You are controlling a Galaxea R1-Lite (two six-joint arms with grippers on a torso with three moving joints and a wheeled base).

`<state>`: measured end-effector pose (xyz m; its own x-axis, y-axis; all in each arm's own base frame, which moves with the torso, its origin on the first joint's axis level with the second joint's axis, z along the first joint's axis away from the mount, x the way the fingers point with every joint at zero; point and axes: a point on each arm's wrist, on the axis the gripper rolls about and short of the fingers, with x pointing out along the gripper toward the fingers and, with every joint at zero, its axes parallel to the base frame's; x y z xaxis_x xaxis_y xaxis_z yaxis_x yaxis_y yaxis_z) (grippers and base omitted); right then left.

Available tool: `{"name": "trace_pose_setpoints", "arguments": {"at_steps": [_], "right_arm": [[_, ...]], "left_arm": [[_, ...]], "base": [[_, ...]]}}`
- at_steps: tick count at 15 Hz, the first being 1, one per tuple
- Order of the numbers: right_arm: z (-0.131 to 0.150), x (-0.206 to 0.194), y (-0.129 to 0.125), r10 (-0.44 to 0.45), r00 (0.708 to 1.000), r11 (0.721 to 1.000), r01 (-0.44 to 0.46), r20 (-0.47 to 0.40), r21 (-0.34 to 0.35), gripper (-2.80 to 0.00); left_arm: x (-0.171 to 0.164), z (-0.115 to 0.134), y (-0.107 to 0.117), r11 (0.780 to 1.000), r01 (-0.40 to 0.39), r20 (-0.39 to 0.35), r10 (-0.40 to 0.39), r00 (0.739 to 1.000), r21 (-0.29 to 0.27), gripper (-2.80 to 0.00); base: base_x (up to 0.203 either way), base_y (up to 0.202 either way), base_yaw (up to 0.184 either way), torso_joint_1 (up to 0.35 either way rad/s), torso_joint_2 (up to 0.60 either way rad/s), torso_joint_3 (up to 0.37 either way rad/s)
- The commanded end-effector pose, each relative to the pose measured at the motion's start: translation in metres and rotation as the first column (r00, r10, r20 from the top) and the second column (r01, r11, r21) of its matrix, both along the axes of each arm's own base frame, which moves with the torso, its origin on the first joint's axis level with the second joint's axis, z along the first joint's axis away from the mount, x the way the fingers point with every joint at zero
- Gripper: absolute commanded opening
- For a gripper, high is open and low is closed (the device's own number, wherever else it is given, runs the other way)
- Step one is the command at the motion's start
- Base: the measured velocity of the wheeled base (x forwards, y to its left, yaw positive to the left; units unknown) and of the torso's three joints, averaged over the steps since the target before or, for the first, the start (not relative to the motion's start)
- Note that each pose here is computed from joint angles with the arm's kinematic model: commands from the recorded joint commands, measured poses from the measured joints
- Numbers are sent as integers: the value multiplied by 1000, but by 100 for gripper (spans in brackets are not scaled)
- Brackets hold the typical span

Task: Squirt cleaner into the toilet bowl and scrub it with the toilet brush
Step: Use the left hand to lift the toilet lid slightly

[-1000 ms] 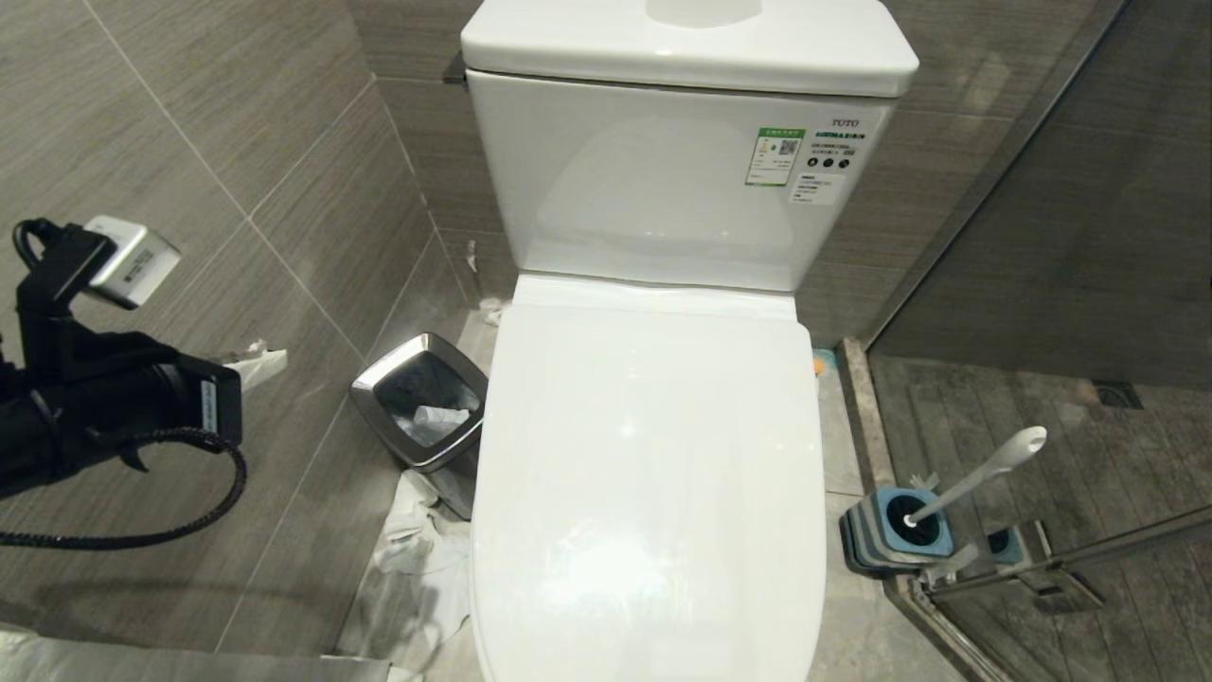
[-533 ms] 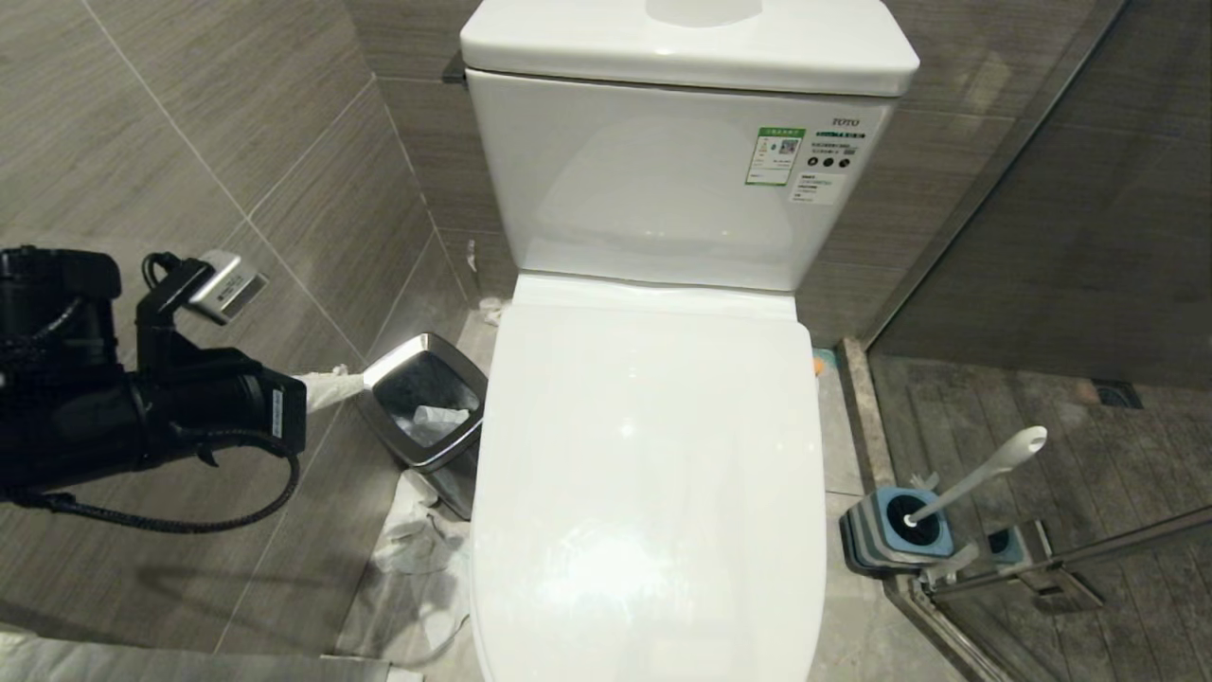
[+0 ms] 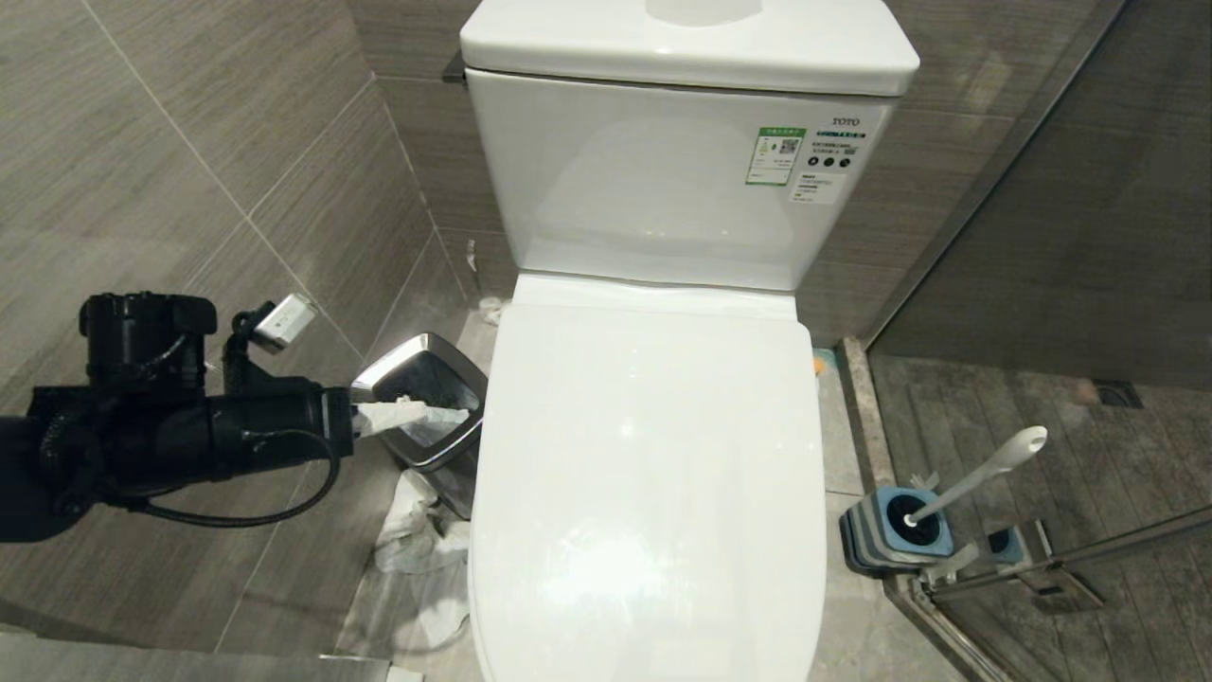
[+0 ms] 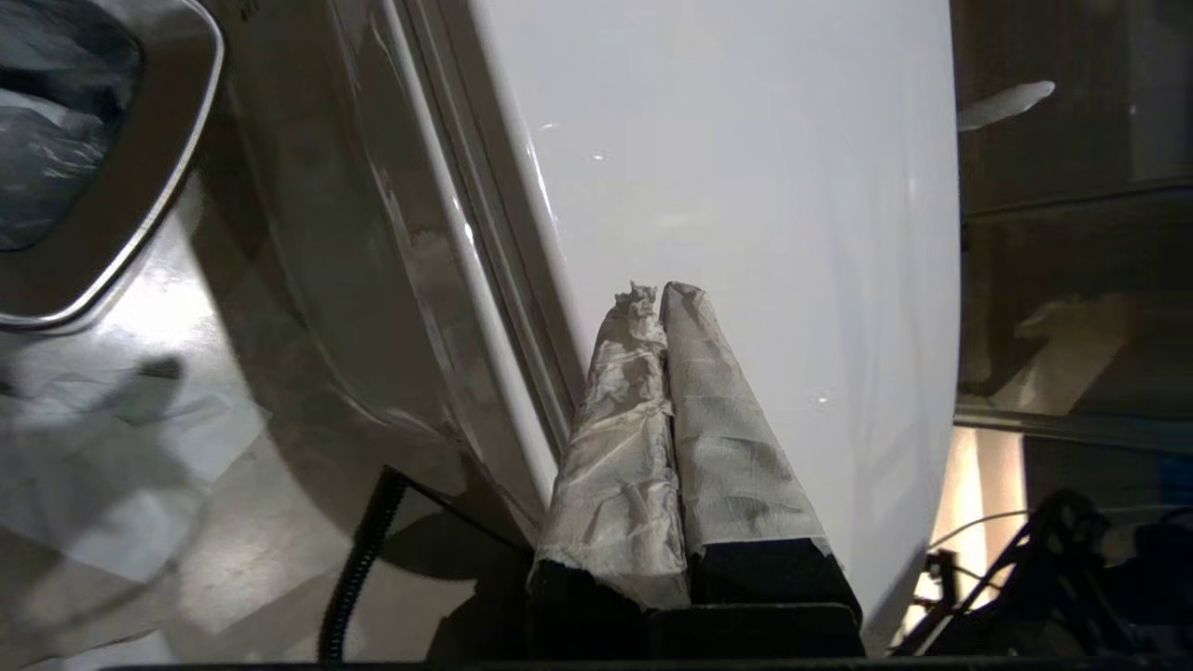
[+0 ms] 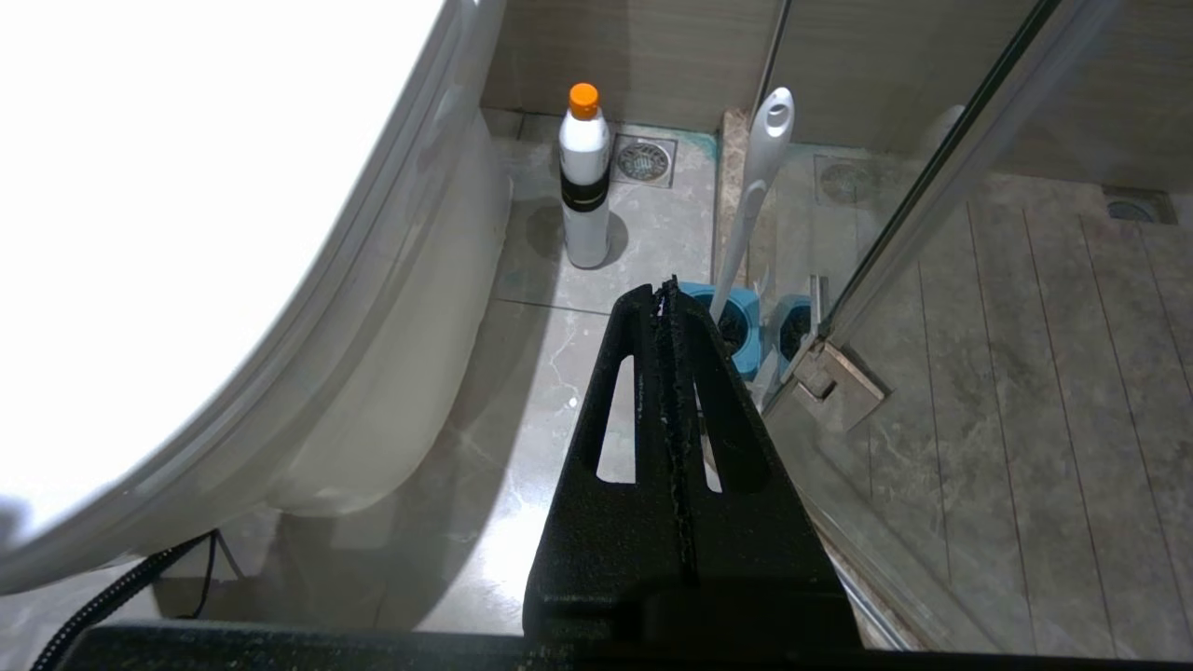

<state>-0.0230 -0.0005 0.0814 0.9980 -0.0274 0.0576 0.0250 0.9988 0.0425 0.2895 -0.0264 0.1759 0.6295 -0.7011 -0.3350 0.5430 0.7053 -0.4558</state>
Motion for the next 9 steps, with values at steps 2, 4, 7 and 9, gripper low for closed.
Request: {"name": "trace_pose_setpoints", "arguments": {"at_steps": [2, 4, 7, 9], "right_arm": [[-7, 2, 0, 0, 1000, 1000, 0, -25, 0, -280], [-7, 2, 0, 0, 1000, 1000, 0, -25, 0, -280], [-7, 2, 0, 0, 1000, 1000, 0, -24, 0, -280], [-7, 2, 0, 0, 1000, 1000, 0, -25, 0, -280]], "left_arm": [[9, -19, 0, 993, 48, -109, -59, 992, -107, -280], [9, -30, 8, 979, 104, -153, -132, 979, -175, -280], [-2, -54, 14, 940, 210, -177, -262, 949, -270, -280], [-4, -70, 15, 939, 211, -173, -263, 949, -272, -280]], "base": [[0, 0, 0, 0, 0, 0], [0, 0, 0, 0, 0, 0], [0, 0, 0, 0, 0, 0], [0, 0, 0, 0, 0, 0]]}}
